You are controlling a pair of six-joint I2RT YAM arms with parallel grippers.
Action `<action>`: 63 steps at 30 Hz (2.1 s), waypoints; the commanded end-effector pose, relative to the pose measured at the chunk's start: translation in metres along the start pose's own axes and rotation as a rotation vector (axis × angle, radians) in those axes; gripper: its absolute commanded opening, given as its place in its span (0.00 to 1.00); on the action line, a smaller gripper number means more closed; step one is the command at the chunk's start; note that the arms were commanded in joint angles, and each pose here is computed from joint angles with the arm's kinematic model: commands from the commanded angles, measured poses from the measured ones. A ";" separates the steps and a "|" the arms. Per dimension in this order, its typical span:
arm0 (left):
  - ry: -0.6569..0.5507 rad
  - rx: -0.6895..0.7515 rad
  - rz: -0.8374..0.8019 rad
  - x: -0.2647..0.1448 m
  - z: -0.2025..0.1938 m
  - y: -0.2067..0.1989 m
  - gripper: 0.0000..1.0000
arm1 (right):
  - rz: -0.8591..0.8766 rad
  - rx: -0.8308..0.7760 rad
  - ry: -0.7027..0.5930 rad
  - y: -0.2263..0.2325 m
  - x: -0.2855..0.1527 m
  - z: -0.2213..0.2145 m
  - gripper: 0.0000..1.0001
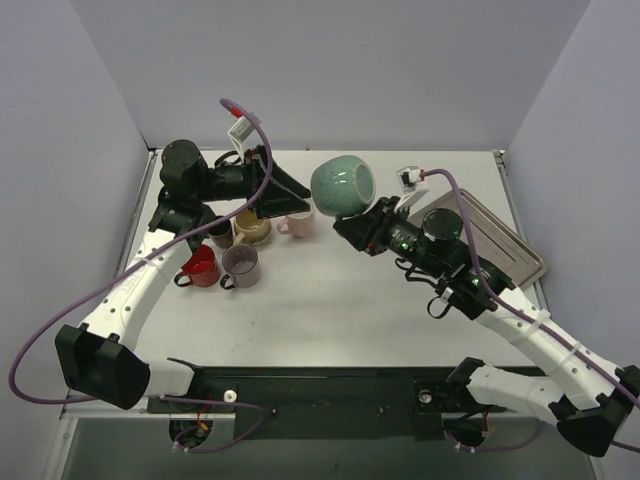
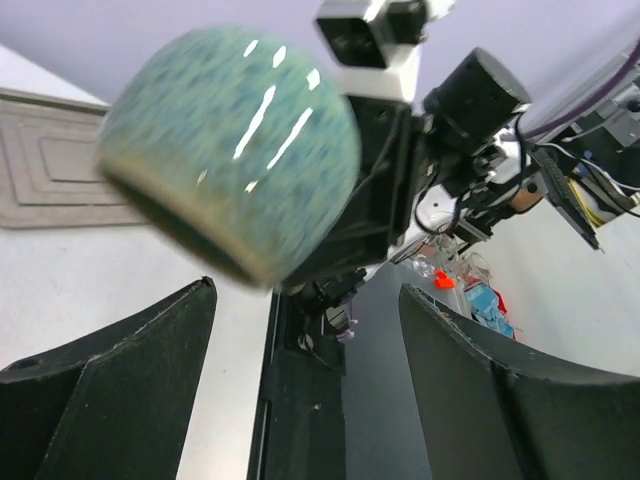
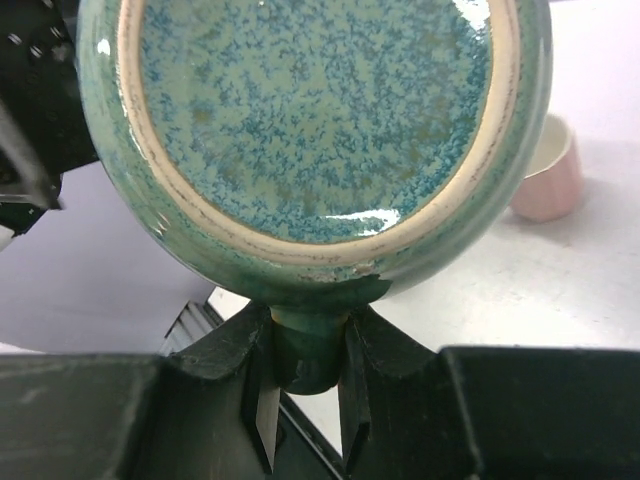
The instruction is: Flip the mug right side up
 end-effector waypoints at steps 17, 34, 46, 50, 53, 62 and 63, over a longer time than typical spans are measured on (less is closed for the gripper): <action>-0.008 0.020 0.278 0.003 -0.003 0.006 0.00 | -0.131 -0.051 -0.119 0.016 0.020 0.030 0.80; 0.849 0.146 0.906 0.028 -0.142 0.121 0.00 | -0.941 -0.292 -0.054 -0.096 -0.063 0.009 0.94; 0.906 0.107 0.847 0.038 -0.193 0.171 0.00 | -0.978 -0.309 -0.057 -0.104 -0.073 0.005 0.94; 0.925 0.090 0.817 0.039 -0.197 0.172 0.11 | -0.985 -0.305 -0.066 -0.105 -0.079 0.007 0.95; 0.921 0.107 0.812 0.038 -0.189 0.164 0.39 | -0.995 -0.310 -0.065 -0.106 -0.082 0.008 0.95; 0.730 0.446 0.796 0.010 -0.120 0.093 0.75 | -1.075 -0.389 0.007 -0.139 -0.086 -0.014 0.97; 0.693 0.481 0.820 0.005 -0.115 0.089 0.75 | -1.082 -0.408 0.011 -0.143 -0.087 -0.017 0.97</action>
Point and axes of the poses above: each gripper's point midway between its finger pads, its own x axis out along the fingers, its own y axis along the line the jaws close on, z = x × y, the point moved 9 cm from there along -x, back along the fingers, and after that the axes turned 1 degree about x, right-handed, at the moved point
